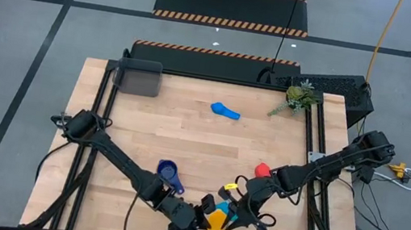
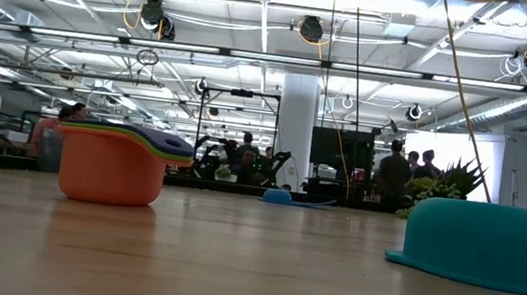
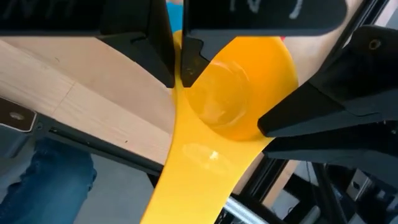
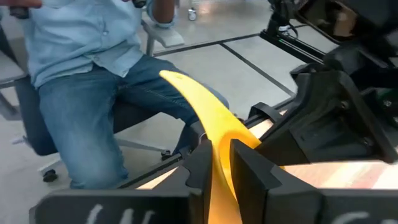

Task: Nest measuring cups in basket
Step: Stack the yellow measuring cup on top of the purple measuring cup

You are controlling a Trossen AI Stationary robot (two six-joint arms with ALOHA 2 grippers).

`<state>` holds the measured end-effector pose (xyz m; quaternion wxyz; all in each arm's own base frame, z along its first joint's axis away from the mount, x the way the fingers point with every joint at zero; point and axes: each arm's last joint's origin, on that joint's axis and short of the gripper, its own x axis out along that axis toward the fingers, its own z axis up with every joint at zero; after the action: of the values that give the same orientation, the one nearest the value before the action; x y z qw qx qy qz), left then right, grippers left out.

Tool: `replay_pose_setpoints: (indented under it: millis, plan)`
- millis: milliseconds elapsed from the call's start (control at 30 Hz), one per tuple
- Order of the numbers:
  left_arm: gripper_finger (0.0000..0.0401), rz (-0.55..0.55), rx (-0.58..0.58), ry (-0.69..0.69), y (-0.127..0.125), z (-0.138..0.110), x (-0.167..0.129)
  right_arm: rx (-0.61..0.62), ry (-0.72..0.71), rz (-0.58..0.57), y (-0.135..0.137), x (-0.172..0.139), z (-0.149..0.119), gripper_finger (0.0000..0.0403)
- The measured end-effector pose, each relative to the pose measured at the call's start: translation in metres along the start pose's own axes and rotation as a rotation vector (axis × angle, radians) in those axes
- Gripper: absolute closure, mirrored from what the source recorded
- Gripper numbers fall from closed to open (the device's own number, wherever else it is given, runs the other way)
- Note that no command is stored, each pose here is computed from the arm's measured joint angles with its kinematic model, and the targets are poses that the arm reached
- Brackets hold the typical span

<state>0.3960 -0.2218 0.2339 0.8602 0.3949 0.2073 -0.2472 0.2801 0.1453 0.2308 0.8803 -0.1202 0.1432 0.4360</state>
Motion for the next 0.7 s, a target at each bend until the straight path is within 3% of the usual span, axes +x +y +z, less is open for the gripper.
replay_pose_setpoints:
  millis: [167, 467, 700]
  plan:
    - [0.0391, 0.048, -0.036, 0.05, -0.002, 0.0, -0.001, 0.058, -0.011, -0.055, -0.002, -0.002, 0.003, 0.0324]
    - [0.0391, 0.136, -0.229, 0.22, 0.008, -0.011, -0.016, 0.076, 0.122, -0.391, 0.007, -0.023, 0.012, 0.0243]
    - [0.0391, 0.197, -0.386, 0.282, 0.017, -0.01, -0.041, 0.01, 0.244, -0.654, 0.023, -0.036, 0.018, 0.0225]
